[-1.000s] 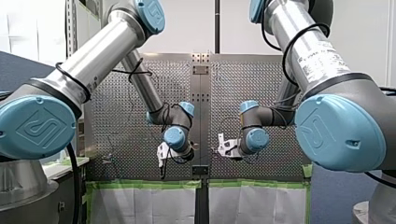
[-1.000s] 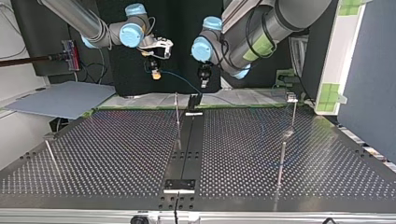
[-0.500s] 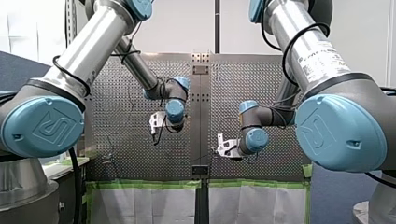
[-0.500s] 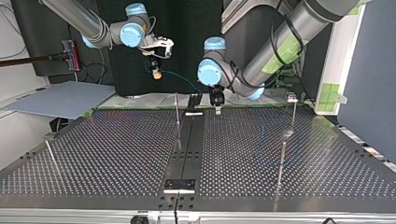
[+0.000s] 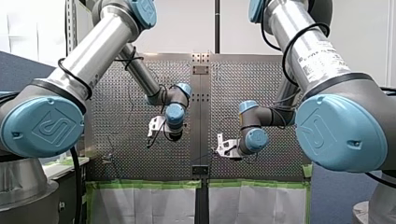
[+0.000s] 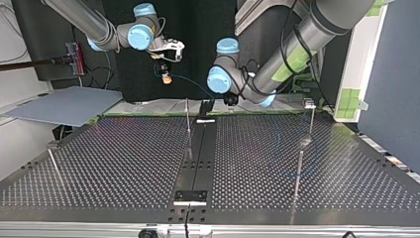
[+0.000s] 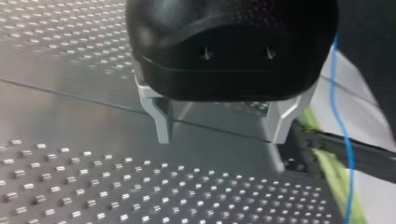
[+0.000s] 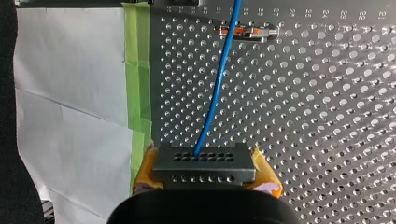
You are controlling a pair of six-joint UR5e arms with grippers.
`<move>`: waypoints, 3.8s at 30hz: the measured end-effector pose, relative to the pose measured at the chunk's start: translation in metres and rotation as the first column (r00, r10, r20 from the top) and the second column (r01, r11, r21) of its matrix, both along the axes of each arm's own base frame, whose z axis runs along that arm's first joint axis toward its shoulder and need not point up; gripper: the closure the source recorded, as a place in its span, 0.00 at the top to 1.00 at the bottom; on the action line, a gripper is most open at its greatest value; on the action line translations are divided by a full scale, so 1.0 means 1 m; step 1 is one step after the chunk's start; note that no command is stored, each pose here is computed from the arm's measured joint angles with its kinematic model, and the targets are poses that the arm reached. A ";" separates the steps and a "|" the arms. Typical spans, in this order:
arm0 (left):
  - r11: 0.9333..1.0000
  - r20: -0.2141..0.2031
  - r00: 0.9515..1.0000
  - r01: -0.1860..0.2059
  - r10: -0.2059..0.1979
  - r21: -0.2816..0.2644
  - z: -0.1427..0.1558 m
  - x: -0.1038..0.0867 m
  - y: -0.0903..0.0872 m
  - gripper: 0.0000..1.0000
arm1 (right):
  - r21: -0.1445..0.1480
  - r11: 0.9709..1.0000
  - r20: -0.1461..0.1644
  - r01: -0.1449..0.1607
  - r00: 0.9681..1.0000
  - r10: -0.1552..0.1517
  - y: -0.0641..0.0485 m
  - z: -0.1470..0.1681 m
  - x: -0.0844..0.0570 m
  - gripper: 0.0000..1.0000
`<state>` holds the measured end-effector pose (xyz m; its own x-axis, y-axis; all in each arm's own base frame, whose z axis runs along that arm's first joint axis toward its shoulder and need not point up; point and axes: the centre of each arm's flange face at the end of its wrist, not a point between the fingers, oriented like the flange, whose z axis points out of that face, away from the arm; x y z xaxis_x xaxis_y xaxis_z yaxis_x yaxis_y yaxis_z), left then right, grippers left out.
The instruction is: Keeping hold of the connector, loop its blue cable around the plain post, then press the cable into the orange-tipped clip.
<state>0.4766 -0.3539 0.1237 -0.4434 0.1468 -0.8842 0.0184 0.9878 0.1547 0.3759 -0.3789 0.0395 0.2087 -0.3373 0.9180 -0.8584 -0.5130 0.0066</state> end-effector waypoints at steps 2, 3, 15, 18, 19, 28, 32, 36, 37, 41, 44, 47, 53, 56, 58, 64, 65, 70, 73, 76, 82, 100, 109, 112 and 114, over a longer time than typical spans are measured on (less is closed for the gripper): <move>1.000 -0.024 1.000 0.021 -0.020 0.021 -0.007 0.003 -0.002 1.00 | 0.000 1.000 0.000 -0.001 1.000 0.001 0.000 0.000 0.000 0.00; 0.999 -0.034 0.999 0.029 -0.028 0.030 -0.010 0.004 -0.003 1.00 | 0.000 1.000 0.000 -0.002 1.000 0.002 0.001 0.000 0.001 0.00; 0.995 -0.153 0.988 0.037 -0.023 0.091 -0.033 0.015 0.009 1.00 | 0.000 1.000 0.000 -0.004 1.000 0.004 0.002 0.000 0.002 0.00; 0.993 -0.185 0.983 0.040 -0.019 0.107 -0.037 0.011 0.011 1.00 | 0.000 1.000 0.000 -0.005 1.000 0.005 0.002 0.000 0.002 0.00; 0.993 -0.195 0.981 0.041 -0.019 0.113 -0.039 0.010 0.012 1.00 | 0.000 1.000 0.000 -0.005 1.000 0.005 0.002 0.000 0.002 0.00; 0.986 -0.300 0.954 0.072 -0.023 0.154 -0.061 0.006 0.015 1.00 | 0.000 1.000 0.002 -0.010 1.000 0.010 0.003 0.000 0.003 0.00; 0.986 -0.323 0.946 0.085 -0.034 0.145 -0.055 0.010 0.012 1.00 | 0.000 1.000 0.003 -0.015 1.000 0.015 0.003 0.000 0.004 0.00; 0.986 -0.349 0.936 0.093 -0.039 0.139 -0.052 0.012 0.012 1.00 | 0.000 1.000 0.005 -0.021 1.000 0.021 0.004 0.000 0.005 0.00; 0.986 -0.356 0.934 0.094 -0.039 0.138 -0.051 0.011 0.012 1.00 | 0.000 1.000 0.006 -0.023 1.000 0.023 0.004 0.000 0.005 0.00; 0.985 -0.401 0.915 0.106 -0.042 0.139 -0.058 0.007 0.012 1.00 | 0.000 1.000 0.007 -0.025 1.000 0.025 0.005 0.000 0.006 0.00; 0.983 -0.436 0.899 0.114 -0.039 0.146 -0.067 0.006 0.012 1.00 | 0.001 1.000 0.008 -0.030 1.000 0.030 0.005 0.000 0.007 0.00; 0.984 -0.455 0.889 0.115 -0.040 0.138 -0.067 0.009 0.011 1.00 | 0.002 0.999 0.012 -0.041 0.999 0.041 0.006 0.000 0.008 0.00; 0.988 -0.451 0.891 0.108 -0.046 0.113 -0.053 0.024 0.006 1.00 | 0.002 0.999 0.017 -0.053 0.998 0.053 0.007 0.000 0.009 0.00; 0.990 -0.438 0.897 0.111 -0.062 0.085 -0.051 0.028 0.001 1.00 | -0.002 0.998 0.019 -0.056 0.998 0.056 0.007 0.001 0.010 0.00; 0.991 -0.435 0.897 0.114 -0.075 0.065 -0.051 0.029 -0.002 1.00 | -0.004 0.998 0.020 -0.057 0.998 0.057 0.007 0.001 0.011 0.00; 0.992 -0.418 0.902 0.126 -0.106 0.021 -0.052 0.032 -0.008 1.00 | -0.005 0.998 0.022 -0.064 0.998 0.064 0.008 0.001 0.013 0.00; 0.992 -0.414 0.904 0.127 -0.108 0.018 -0.052 0.032 -0.008 1.00 | -0.005 0.998 0.023 -0.065 0.998 0.066 0.008 0.001 0.013 0.00; 0.992 -0.403 0.908 0.125 -0.112 0.005 -0.052 0.035 -0.009 1.00 | -0.004 0.997 0.026 -0.076 0.997 0.076 0.010 0.001 0.015 0.00; 0.992 -0.408 0.906 0.124 -0.114 -0.004 -0.057 0.034 -0.010 1.00 | -0.004 0.997 0.027 -0.079 0.997 0.079 0.011 0.001 0.016 0.00; 0.992 -0.426 0.898 0.123 -0.110 0.003 -0.070 0.032 -0.010 1.00 | -0.004 0.997 0.027 -0.081 0.996 0.081 0.011 0.001 0.016 0.00; 0.991 -0.423 0.897 0.130 -0.132 -0.033 -0.093 0.035 -0.020 1.00 | -0.005 0.997 0.028 -0.083 0.996 0.083 0.012 0.002 0.017 0.00; 0.987 -0.381 0.915 0.091 -0.136 -0.133 -0.124 0.035 -0.037 1.00 | -0.008 0.996 0.028 -0.084 0.996 0.085 0.011 0.002 0.018 0.00; 0.988 -0.397 0.908 0.092 -0.133 -0.122 -0.165 0.027 -0.038 1.00 | -0.011 0.996 0.030 -0.086 0.996 0.086 0.011 0.003 0.019 0.00; 0.988 -0.397 0.909 0.082 -0.127 -0.127 -0.169 0.025 -0.038 1.00 | -0.011 0.996 0.030 -0.086 0.996 0.087 0.011 0.003 0.020 0.00; 0.988 -0.397 0.909 0.081 -0.126 -0.128 -0.169 0.025 -0.038 1.00 | -0.011 0.996 0.030 -0.087 0.996 0.087 0.011 0.003 0.020 0.00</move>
<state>0.5016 -0.3916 -0.0457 -0.7522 0.1260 -0.6468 0.1597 0.9871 0.0065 0.3957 -0.3676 0.0422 0.2084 -0.3099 0.9276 -0.8105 -0.5856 -0.0136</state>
